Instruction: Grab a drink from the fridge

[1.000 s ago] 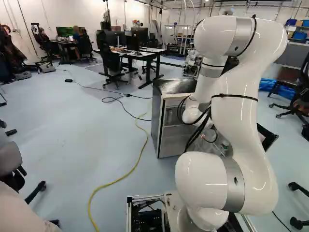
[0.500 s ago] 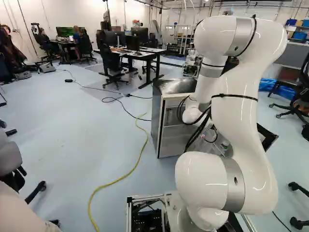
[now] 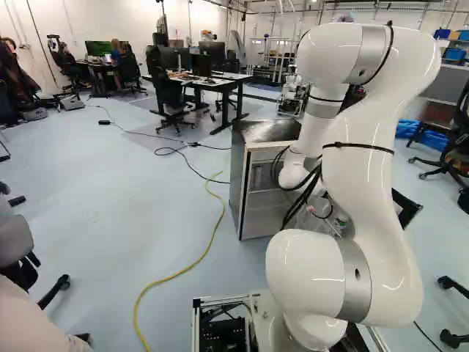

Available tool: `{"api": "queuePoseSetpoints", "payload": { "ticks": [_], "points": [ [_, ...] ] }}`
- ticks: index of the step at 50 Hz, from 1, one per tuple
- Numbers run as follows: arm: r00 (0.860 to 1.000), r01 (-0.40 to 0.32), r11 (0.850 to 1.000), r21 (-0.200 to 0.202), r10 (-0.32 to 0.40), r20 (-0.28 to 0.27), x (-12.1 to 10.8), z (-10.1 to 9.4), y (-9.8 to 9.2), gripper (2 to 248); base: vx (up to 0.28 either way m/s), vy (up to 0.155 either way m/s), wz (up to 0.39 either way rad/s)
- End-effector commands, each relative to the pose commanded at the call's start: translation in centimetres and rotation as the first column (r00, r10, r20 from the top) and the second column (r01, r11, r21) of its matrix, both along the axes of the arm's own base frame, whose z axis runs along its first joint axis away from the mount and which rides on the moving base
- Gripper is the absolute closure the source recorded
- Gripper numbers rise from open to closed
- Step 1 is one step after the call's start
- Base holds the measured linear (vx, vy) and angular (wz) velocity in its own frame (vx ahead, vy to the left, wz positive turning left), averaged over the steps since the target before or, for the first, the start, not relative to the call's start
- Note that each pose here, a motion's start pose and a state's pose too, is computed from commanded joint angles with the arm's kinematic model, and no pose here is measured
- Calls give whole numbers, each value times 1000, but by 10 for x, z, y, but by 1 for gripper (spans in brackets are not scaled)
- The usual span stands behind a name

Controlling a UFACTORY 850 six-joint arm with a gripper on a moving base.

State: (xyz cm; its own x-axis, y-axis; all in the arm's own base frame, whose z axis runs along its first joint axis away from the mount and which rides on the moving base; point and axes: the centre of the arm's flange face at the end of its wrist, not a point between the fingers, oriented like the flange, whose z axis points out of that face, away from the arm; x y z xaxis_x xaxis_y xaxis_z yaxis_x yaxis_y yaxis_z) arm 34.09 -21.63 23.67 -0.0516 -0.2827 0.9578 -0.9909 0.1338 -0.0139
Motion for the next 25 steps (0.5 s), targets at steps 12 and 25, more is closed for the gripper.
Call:
{"api": "queuePoseSetpoints", "payload": {
  "ticks": [12,25],
  "points": [
    [1000,6,1000,3,-6,-8,-9,0,-2,88,0,0,0],
    [1000,2,1000,7,-2,-17,-17,1,-3,88,0,0,0]
  ]
}}
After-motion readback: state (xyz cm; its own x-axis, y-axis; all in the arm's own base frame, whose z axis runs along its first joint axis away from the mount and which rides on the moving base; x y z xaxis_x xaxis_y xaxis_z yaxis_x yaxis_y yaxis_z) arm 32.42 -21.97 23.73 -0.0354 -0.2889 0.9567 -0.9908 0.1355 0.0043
